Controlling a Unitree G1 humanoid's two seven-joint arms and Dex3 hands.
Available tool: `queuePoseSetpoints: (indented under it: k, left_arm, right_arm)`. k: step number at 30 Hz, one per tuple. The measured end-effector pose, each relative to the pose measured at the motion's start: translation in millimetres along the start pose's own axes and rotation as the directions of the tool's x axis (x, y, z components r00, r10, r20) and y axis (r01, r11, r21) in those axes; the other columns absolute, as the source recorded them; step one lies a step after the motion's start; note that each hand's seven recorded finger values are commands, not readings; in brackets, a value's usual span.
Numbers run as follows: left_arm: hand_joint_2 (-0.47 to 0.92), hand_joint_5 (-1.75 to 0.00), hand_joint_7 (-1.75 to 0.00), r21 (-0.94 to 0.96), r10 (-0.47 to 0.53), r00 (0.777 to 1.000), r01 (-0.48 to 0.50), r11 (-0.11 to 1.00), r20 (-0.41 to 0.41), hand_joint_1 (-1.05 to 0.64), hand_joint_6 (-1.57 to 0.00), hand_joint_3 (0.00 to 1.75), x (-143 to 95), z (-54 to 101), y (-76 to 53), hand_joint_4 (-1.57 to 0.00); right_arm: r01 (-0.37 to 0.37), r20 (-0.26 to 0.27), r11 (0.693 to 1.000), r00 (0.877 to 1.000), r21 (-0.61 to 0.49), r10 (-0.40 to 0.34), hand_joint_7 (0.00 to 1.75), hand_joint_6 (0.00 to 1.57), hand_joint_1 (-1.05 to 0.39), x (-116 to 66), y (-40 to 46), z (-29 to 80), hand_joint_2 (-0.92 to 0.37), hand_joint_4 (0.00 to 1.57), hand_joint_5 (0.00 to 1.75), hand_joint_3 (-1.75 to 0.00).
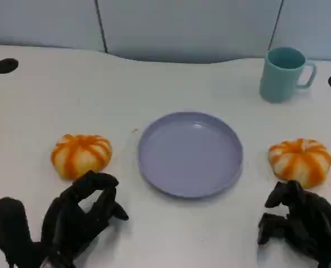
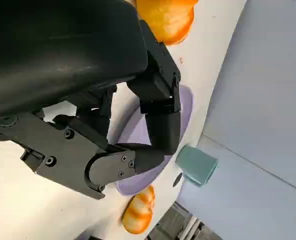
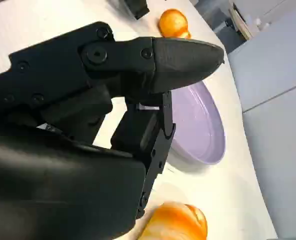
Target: Grasp the bread from the table and place it into the plate.
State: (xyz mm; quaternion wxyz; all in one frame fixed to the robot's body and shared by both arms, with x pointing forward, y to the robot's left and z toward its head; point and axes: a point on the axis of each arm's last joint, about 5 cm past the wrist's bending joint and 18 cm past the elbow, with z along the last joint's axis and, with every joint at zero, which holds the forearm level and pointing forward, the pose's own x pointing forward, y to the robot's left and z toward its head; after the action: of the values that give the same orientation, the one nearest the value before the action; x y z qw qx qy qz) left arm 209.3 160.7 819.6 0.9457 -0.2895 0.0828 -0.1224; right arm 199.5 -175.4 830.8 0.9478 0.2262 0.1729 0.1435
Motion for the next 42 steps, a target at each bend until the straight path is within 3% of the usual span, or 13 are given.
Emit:
queuePoseSetpoints:
  k: [23, 28, 42]
  left_arm:
    - [0.61, -1.66, -1.2, 0.015, 0.004, 1.0, -0.004, 1.0, 0.001, -0.4, -0.69, 0.71, 9.3, 2.4, 3.3, -0.68]
    - [0.63, -1.67, -1.21, 0.015, 0.003, 1.0, -0.003, 1.0, 0.001, -0.43, -0.68, 0.65, 9.2, 2.4, 3.4, -0.69]
    - [0.66, -1.7, -1.22, 0.014, 0.004, 1.0, -0.004, 1.0, 0.003, -0.44, -0.68, 0.6, 8.9, 2.7, 3.9, -0.68]
  right_arm:
    - [-0.001, -0.008, 1.0, 1.0, -0.016, 0.001, 1.06, 1.16, -0.44, 10.8, 0.1, 4.8, -0.92, 1.27, 1.15, -0.44]
    - [0.002, -0.011, 1.0, 1.0, -0.015, -0.003, 1.16, 1.1, -0.43, 10.6, 0.5, 5.2, -0.92, 1.26, 1.17, -0.47]
    - [0.01, -0.011, 1.0, 1.0, -0.014, -0.01, 1.18, 1.08, -0.43, 10.4, 1.1, 5.4, -0.92, 1.25, 1.18, -0.47]
